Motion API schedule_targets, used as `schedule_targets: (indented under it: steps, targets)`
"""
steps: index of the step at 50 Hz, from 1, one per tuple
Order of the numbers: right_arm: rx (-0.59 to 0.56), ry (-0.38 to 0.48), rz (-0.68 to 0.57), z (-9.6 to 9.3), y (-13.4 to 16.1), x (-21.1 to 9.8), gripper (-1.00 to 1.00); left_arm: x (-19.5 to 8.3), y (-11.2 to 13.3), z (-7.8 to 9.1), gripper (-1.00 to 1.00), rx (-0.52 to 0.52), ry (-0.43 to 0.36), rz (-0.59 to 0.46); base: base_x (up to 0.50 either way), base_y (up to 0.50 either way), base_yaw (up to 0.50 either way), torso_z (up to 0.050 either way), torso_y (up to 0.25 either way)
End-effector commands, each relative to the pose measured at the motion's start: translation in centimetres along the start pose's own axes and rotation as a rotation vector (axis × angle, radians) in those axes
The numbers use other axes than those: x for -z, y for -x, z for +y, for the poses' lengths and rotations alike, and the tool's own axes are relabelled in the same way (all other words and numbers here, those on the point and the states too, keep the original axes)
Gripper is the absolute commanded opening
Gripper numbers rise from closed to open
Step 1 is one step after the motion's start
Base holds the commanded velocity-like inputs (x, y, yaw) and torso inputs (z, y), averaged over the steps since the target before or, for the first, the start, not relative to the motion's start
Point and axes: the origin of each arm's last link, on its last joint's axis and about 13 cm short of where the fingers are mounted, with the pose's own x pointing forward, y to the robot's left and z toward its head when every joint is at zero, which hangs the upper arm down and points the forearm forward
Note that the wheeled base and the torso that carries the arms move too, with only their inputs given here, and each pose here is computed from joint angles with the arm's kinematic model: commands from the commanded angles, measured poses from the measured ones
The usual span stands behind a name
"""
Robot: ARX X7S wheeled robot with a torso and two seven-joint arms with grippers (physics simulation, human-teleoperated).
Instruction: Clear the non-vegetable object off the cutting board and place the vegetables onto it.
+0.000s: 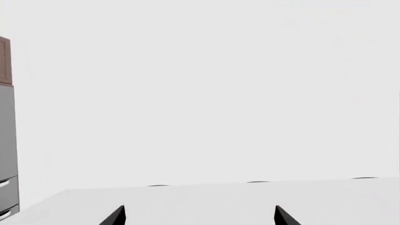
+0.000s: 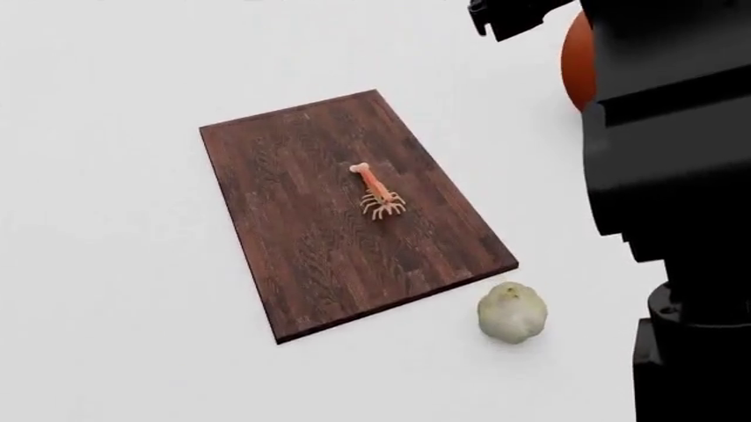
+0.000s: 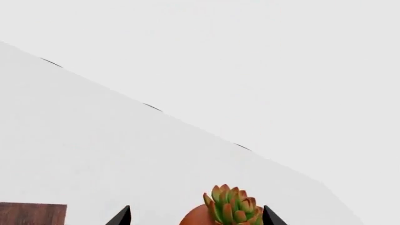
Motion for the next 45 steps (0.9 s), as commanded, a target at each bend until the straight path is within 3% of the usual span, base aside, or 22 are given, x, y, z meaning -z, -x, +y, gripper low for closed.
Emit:
schedule_targets:
  steps: [1, 9, 45]
  targets:
    - [-0.006, 0.003, 0.008, 0.2, 0.0, 0.4, 1.0, 0.0, 0.2, 0.0, 1.0, 0.003, 0.005, -0.006, 0.5, 0.0, 0.0, 0.0, 0.0]
    - [0.005, 0.003, 0.014, 0.2, -0.1, 0.5, 1.0, 0.1, 0.3, 0.2, 1.0, 0.003, 0.01, -0.019, 0.5, 0.0, 0.0, 0.0, -0.015]
    - [-0.038, 0.007, -0.025, 0.5, 0.5, -0.5, 1.0, -0.2, 0.2, 0.4, 1.0, -0.007, -0.014, -0.033, 0.0, 0.0, 0.0, 0.0, -0.249]
